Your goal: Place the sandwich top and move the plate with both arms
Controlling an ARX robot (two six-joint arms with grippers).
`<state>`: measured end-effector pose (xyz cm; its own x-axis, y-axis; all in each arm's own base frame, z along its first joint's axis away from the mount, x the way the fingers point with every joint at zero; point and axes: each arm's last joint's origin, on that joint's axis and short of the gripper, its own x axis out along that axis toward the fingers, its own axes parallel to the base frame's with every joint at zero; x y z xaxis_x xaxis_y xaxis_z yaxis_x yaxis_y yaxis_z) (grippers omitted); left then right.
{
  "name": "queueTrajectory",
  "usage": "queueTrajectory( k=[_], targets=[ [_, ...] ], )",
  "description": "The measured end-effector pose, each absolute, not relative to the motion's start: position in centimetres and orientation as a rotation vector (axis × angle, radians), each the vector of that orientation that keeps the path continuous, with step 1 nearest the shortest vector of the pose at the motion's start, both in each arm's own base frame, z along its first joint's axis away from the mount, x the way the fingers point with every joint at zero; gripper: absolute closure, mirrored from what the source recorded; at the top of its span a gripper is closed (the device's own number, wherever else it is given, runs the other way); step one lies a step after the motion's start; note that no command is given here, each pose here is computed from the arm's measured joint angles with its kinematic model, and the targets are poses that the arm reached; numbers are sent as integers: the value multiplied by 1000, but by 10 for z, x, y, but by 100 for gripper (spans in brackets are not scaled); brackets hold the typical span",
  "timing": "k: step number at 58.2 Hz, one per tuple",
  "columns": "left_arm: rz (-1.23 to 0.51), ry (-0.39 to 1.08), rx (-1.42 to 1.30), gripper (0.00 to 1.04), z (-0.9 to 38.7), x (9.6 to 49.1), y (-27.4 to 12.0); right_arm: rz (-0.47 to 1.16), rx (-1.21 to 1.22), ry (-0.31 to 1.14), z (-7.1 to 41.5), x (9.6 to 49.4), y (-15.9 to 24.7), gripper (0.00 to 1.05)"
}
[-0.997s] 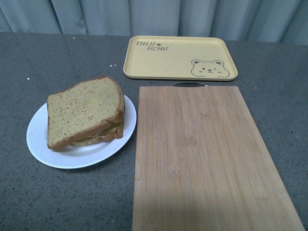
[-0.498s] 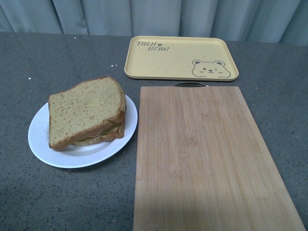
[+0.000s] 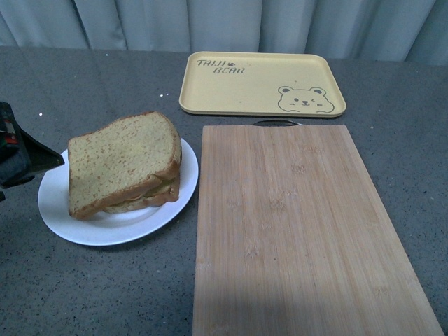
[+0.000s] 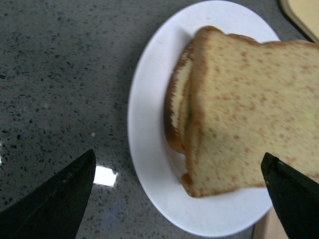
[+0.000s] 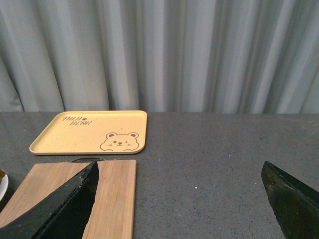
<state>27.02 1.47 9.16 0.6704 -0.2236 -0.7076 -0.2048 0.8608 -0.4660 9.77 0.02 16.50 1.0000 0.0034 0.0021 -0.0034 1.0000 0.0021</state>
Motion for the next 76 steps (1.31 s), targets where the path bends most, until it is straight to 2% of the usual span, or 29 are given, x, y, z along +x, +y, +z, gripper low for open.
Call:
queueTrajectory(
  k=[17, 43, 54, 65, 71, 76],
  targets=[
    [49, 914, -712, 7, 74, 287, 31, 3, 2, -2, 165, 98, 0, 9],
    [100, 966, -912, 7, 60, 281, 41, 4, 2, -2, 165, 98, 0, 9],
    [143, 1004, -946, 35, 52, 280, 40, 3, 2, -2, 165, 98, 0, 9],
    [99, 1017, -987, 78, 45, 287, 30, 3, 2, -2, 165, 98, 0, 9],
    [54, 1025, -984, 92, 44, 288, 22, 3, 2, -2, 165, 98, 0, 9],
    [17, 1020, -997, 100, 46, 289, 20, 3, 2, -2, 165, 98, 0, 9]
  ],
)
